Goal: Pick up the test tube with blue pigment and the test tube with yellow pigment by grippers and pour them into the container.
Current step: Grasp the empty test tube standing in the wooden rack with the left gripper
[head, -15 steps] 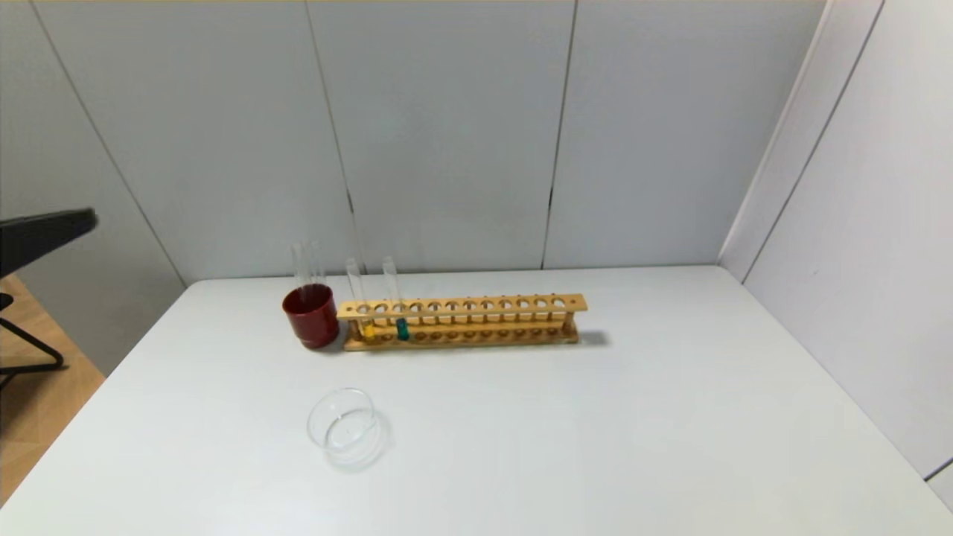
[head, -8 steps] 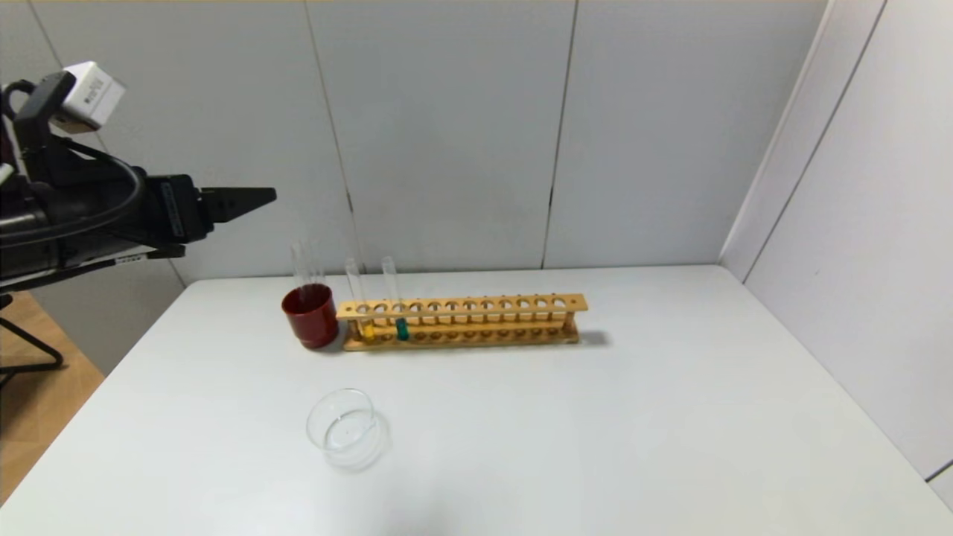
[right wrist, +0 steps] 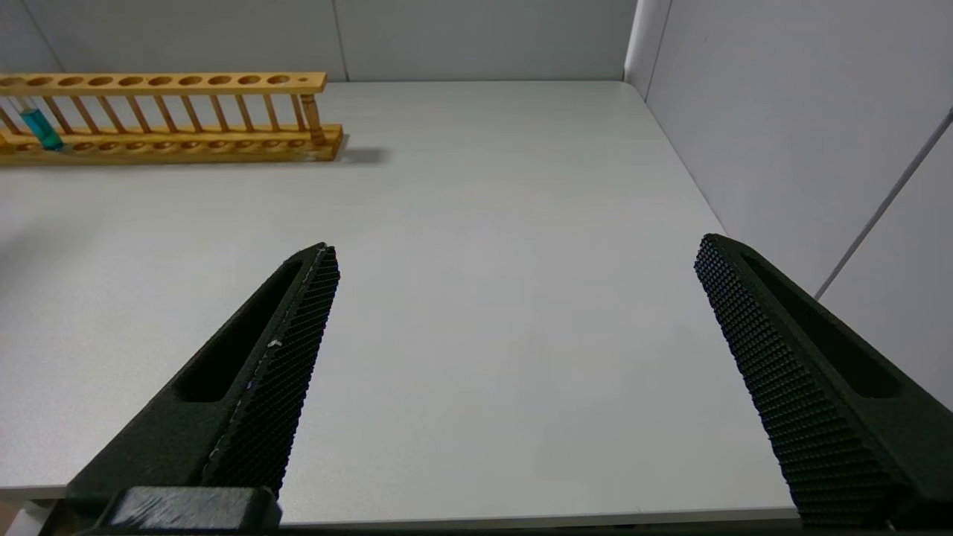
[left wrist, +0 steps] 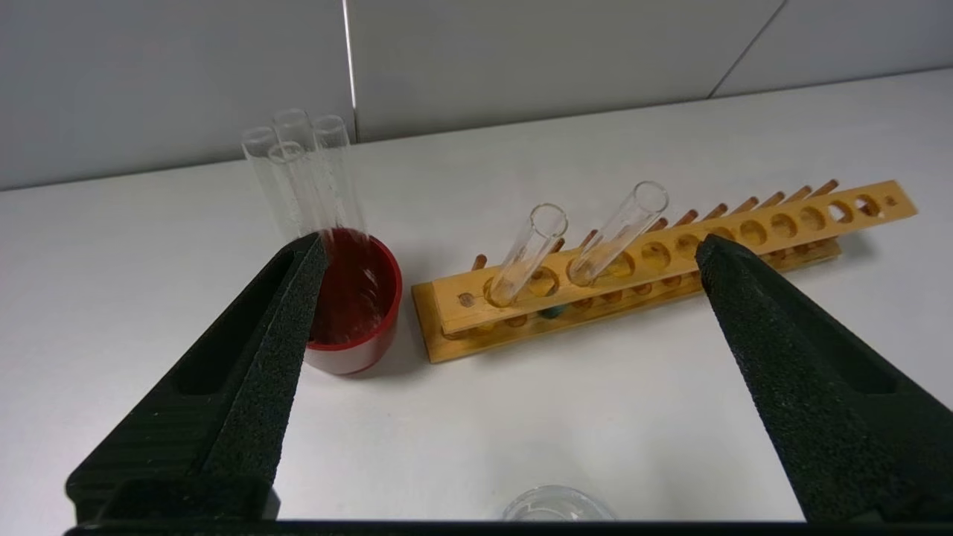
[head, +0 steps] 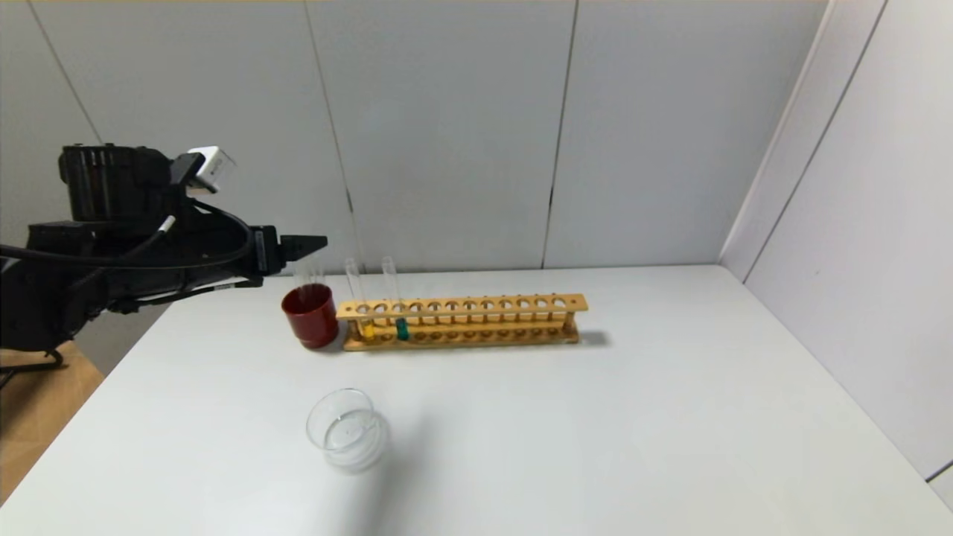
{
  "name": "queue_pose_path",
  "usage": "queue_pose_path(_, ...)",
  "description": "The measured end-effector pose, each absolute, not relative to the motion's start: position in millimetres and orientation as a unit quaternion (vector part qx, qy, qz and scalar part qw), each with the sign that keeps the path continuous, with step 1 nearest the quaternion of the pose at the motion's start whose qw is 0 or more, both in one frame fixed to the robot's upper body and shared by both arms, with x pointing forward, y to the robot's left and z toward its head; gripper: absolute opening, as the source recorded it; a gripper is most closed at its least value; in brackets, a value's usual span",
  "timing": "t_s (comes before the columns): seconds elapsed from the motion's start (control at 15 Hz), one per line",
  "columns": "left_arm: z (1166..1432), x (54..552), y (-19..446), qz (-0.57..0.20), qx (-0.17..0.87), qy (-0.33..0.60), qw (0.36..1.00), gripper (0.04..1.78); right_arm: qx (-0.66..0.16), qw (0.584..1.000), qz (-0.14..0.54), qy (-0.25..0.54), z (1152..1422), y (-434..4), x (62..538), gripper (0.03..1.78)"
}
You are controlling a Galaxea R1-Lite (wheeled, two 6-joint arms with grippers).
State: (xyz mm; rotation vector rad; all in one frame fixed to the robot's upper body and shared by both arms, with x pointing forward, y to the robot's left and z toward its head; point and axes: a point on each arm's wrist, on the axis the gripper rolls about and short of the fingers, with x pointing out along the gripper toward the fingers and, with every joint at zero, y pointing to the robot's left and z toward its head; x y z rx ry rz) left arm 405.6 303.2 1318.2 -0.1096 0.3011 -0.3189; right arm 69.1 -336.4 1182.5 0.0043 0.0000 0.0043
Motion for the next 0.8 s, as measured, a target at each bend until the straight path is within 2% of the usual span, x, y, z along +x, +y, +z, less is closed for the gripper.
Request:
queue_pose_path(0.53, 1257, 441, 289, -0.170, -0.051, 0.180, 0.968, 1.75, 0.002, 1.000, 0.002, 0.000, 1182, -336, 69, 1.75)
queue_pose_path(0.8, 1237, 453, 284, -0.175, -0.051, 0.192, 0.964, 1.75, 0.002, 1.000, 0.002, 0.000, 1182, -336, 69, 1.75)
